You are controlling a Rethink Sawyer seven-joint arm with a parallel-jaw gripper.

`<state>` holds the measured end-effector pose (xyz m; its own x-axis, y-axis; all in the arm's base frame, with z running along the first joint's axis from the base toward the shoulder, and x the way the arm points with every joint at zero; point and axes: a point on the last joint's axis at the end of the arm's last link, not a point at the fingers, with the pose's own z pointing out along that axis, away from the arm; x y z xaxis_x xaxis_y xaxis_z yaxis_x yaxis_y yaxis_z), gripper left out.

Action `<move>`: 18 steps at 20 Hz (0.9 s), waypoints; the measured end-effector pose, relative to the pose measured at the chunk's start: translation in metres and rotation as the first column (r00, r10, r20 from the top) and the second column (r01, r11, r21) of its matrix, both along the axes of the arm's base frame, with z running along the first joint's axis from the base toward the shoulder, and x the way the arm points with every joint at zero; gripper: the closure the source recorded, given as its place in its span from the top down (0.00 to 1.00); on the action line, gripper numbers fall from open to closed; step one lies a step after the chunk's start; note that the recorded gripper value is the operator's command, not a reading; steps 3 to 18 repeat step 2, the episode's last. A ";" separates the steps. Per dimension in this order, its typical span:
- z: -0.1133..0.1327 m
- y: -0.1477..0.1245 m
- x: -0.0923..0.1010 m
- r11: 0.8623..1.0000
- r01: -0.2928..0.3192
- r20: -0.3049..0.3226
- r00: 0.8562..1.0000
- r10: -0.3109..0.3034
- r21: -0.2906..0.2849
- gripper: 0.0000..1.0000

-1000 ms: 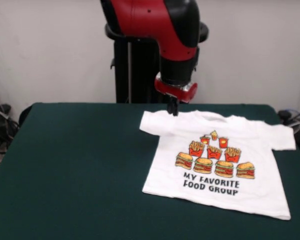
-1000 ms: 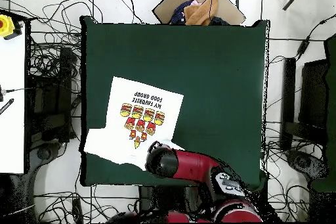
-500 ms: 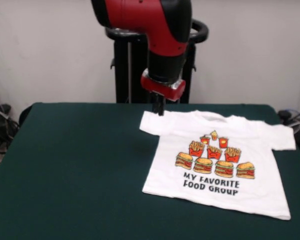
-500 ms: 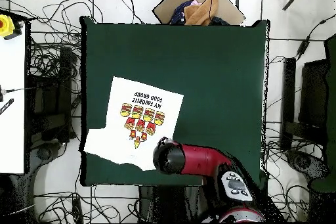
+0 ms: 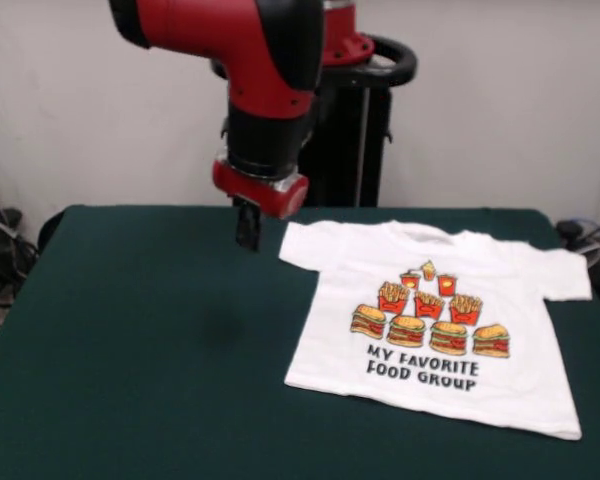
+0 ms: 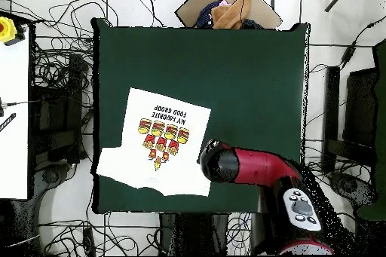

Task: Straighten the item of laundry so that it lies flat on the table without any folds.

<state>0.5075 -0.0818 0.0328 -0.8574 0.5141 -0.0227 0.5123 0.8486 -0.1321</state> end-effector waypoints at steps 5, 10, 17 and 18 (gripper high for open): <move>0.005 -0.018 0.006 1.000 0.008 0.007 1.000 -0.008 -0.015 0.00; 0.005 -0.018 0.006 1.000 0.008 0.007 1.000 -0.008 -0.015 0.00; 0.005 -0.018 0.006 1.000 0.008 0.007 1.000 -0.008 -0.015 0.00; 0.005 -0.018 0.006 1.000 0.008 0.007 1.000 -0.008 -0.015 0.00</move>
